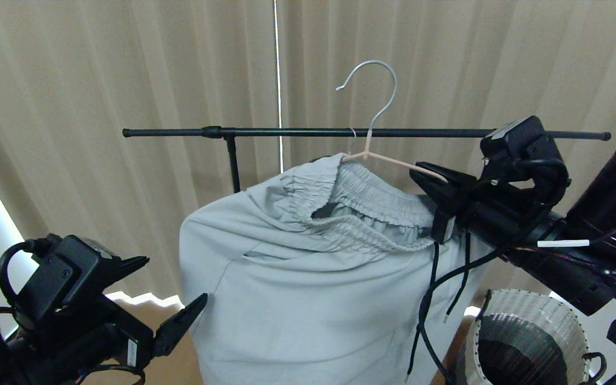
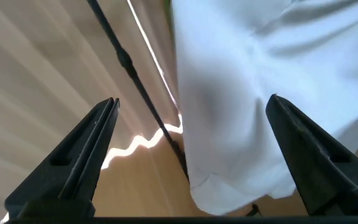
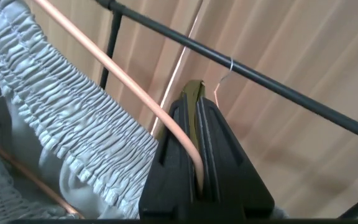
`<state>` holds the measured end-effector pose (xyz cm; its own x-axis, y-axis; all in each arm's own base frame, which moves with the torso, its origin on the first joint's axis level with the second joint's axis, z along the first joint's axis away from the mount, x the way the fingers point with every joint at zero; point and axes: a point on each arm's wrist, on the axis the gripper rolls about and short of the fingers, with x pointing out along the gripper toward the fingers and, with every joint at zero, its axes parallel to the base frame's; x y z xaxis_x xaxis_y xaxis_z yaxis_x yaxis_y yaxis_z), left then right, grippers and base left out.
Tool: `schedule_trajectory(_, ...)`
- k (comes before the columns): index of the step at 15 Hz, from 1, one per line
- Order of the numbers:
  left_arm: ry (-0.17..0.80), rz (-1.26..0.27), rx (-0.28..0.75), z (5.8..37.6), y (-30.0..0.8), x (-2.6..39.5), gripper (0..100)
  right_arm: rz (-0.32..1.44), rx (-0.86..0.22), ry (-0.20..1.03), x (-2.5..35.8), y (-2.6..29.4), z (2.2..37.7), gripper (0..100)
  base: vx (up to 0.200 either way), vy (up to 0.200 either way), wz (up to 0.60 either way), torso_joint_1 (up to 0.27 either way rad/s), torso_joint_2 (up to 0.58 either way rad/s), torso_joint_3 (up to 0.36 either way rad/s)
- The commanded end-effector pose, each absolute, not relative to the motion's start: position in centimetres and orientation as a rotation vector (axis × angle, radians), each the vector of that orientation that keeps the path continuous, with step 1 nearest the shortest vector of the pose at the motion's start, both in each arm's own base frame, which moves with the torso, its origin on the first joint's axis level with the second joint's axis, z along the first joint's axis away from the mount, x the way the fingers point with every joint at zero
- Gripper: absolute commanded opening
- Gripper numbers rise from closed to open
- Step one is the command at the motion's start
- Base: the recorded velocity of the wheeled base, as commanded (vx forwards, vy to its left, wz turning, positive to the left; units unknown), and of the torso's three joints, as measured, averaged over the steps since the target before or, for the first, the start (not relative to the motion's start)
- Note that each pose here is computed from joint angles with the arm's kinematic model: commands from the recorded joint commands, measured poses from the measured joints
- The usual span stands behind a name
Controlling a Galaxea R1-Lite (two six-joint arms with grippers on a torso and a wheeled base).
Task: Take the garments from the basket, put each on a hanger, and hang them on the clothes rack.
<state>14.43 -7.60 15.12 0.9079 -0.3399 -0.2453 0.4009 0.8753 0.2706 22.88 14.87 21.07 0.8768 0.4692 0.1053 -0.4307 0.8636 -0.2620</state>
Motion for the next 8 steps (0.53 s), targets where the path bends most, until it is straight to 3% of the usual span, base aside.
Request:
schedule_trajectory(1, 0.222, -0.357, 0.324, 14.83, -7.44, 15.42, 100, 0.47, -0.22, -0.205, 22.27, 14.49, 22.13, 0, 0.0, 0.0, 0.0, 0.0, 0.0, 0.0)
schedule_trajectory(7, 0.22, -0.422, 0.278, 15.12, -7.74, 16.1, 100, 0.526, -0.215, -0.234, 21.65, 14.37, 22.65, 0, 0.0, 0.0, 0.0, 0.0, 0.0, 0.0)
schedule_trajectory(8, 0.22, -0.42, 0.278, 15.12, -7.72, 16.11, 0, 0.526, -0.215, -0.234, 21.69, 14.4, 22.65, 0, 0.0, 0.0, 0.0, 0.0, 0.0, 0.0)
